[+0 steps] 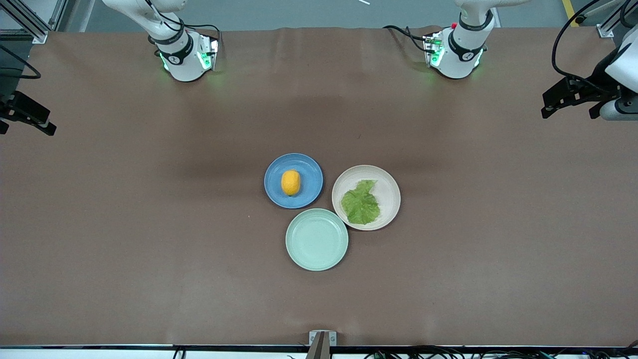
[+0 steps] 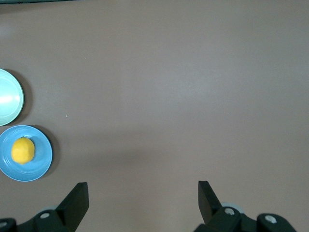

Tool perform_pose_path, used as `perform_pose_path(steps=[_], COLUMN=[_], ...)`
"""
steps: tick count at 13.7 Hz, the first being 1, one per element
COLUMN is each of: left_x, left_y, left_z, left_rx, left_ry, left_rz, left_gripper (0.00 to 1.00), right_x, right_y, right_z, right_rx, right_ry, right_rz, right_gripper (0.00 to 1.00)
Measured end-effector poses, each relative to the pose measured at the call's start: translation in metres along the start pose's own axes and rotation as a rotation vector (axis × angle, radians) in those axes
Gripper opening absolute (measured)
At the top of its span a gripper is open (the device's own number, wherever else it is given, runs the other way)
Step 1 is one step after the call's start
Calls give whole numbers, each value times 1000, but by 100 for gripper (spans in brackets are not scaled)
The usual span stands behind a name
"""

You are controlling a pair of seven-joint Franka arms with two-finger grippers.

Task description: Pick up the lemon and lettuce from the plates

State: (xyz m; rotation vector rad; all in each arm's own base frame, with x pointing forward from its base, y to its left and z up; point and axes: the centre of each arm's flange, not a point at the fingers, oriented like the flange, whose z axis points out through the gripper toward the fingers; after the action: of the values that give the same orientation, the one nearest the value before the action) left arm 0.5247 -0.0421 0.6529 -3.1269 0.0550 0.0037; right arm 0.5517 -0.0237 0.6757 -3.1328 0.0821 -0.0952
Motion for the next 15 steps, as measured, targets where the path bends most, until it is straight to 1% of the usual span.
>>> perform_pose_path(steps=[5, 7, 9, 12, 13, 15], left_x=[6, 16, 32, 57, 66, 80], left_y=[-2, -8, -8, 16, 29, 58], left_z=[4, 16, 46, 101, 121, 166], left_rx=[-3, -7, -13, -39, -48, -51], left_ry=[-5, -27, -80, -167, -181, -178], left_rz=[-4, -11, -8, -20, -43, -92], left_gripper=[100, 100, 100, 100, 100, 100], right_x=[0, 0, 4, 21, 28, 35], right_y=[0, -1, -10, -62, -81, -116], right_z=[0, 1, 8, 44, 60, 95], right_rx=[0, 1, 4, 7, 8, 6], right_ry=[0, -1, -13, -51, -62, -113], right_rz=[0, -1, -18, -103, -132, -186], right_gripper=[100, 100, 100, 100, 100, 100])
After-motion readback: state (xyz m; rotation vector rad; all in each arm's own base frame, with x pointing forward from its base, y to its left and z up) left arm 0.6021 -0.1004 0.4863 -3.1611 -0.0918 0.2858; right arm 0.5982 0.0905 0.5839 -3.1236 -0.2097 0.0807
